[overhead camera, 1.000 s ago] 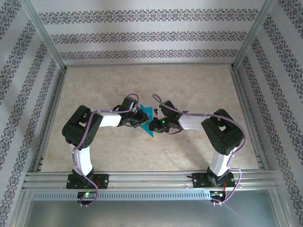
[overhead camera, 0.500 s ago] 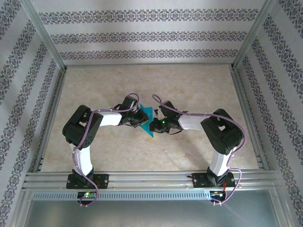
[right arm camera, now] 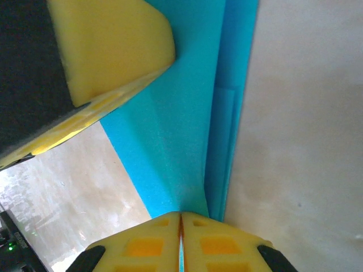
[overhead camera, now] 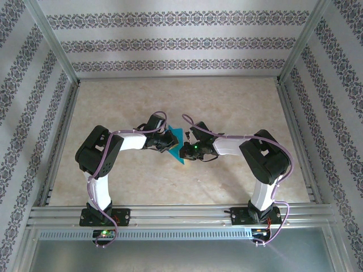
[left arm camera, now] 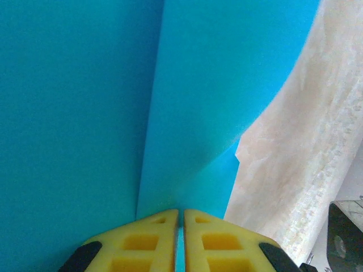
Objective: Fold a paper plane with a square sheet of paper (pick it up from the middle)
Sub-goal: Fourth fold the wing at the center of the table.
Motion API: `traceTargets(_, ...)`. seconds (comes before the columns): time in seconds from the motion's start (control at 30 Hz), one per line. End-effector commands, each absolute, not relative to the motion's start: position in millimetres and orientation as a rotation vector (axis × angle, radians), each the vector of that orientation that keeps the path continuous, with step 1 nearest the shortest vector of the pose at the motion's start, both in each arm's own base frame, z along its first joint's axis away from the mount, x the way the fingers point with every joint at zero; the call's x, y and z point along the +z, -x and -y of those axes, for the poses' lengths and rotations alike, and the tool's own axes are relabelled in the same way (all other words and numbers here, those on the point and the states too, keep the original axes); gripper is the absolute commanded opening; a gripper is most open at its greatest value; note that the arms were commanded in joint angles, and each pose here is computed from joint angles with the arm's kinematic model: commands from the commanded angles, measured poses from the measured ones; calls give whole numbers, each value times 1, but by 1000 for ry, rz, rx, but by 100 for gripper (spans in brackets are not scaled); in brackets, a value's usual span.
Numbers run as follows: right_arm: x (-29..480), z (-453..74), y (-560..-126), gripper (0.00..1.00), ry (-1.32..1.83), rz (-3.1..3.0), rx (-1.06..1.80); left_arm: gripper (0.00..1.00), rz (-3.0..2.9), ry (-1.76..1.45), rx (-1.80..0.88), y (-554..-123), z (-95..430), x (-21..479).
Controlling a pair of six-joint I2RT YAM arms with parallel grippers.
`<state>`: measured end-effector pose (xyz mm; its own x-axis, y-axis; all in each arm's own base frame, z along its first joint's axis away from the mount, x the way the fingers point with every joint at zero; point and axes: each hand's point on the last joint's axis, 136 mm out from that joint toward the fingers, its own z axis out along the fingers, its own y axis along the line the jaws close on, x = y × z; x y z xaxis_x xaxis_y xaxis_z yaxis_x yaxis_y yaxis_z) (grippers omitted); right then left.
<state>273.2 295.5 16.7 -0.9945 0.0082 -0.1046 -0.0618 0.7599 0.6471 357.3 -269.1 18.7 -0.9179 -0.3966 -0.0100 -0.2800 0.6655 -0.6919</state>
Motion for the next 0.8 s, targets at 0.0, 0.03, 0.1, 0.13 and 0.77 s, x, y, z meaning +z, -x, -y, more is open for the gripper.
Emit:
traceTargets(0.0,0,-282,-267,11,22,-2929,933,12,-2897,702,-836,-325,244,-30)
traceTargets(0.03,-1,-282,-268,11,21,-2930,931,12,-2900,703,-834,-325,244,-31)
traceTargets(0.1,-1,-282,-267,11,19,-2934,930,12,-2906,707,-826,-324,244,-32)
traceTargets(0.13,-1,-283,-267,11,20,-2936,934,12,-2908,709,-823,-324,243,-33)
traceTargets(0.77,39,-310,-267,11,189,-2833,1039,12,-2948,743,-760,-319,238,-41)
